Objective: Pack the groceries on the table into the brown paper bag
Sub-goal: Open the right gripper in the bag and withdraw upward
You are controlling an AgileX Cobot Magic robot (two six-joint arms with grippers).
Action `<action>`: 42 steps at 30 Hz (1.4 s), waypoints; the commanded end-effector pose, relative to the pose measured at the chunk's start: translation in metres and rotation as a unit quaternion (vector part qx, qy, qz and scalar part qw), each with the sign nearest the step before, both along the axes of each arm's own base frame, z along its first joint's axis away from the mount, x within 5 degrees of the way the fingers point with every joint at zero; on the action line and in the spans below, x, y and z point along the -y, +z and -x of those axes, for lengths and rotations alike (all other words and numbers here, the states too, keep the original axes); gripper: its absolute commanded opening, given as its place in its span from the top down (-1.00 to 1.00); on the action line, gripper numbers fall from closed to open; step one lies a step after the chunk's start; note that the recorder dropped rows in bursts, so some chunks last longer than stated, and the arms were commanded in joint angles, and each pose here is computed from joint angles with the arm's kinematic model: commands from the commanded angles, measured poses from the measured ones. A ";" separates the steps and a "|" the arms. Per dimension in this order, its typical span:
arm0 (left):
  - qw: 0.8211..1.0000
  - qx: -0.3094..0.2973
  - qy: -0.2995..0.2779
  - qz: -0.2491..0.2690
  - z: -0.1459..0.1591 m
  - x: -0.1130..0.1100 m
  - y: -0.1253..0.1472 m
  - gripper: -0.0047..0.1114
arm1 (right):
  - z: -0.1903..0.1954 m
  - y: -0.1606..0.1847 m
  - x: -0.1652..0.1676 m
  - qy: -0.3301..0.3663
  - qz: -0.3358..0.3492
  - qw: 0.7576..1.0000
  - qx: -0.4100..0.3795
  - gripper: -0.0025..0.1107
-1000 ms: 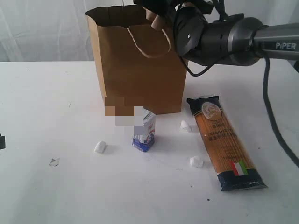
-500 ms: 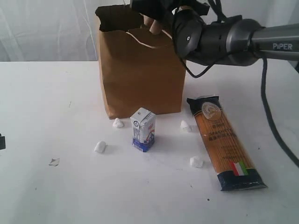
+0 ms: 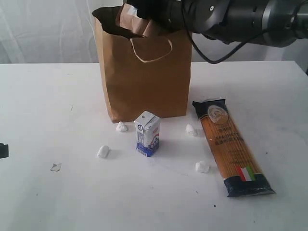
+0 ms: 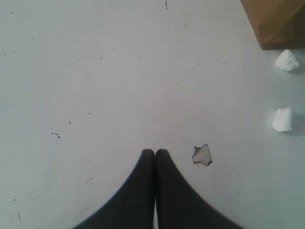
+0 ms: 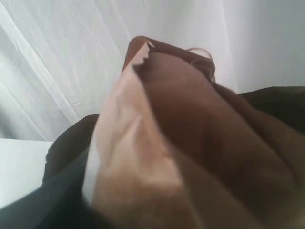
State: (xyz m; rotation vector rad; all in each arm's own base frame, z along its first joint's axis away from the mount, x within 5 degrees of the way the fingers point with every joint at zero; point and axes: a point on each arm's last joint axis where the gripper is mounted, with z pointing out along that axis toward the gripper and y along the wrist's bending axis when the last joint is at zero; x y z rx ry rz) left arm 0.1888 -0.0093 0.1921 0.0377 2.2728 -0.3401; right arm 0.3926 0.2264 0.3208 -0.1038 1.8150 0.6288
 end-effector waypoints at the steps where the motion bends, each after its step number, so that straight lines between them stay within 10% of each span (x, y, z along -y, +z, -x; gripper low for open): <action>1: 1.000 -0.010 0.006 0.001 0.000 -0.001 -0.004 0.92 | 0.007 0.005 0.000 0.025 0.029 0.999 -0.011 0.96; 25: 1.000 -0.017 0.005 0.013 -0.002 0.000 -0.007 0.92 | 0.008 0.017 -0.001 0.056 0.090 0.994 0.020 0.95; 33: 1.000 -0.017 0.003 0.014 -0.002 0.001 -0.007 0.92 | 0.002 0.022 0.001 0.025 0.080 0.994 0.067 -0.08; 42: 1.000 -0.021 0.004 0.016 -0.002 0.001 -0.009 0.92 | -0.001 0.028 0.004 0.001 0.068 0.993 0.099 -0.13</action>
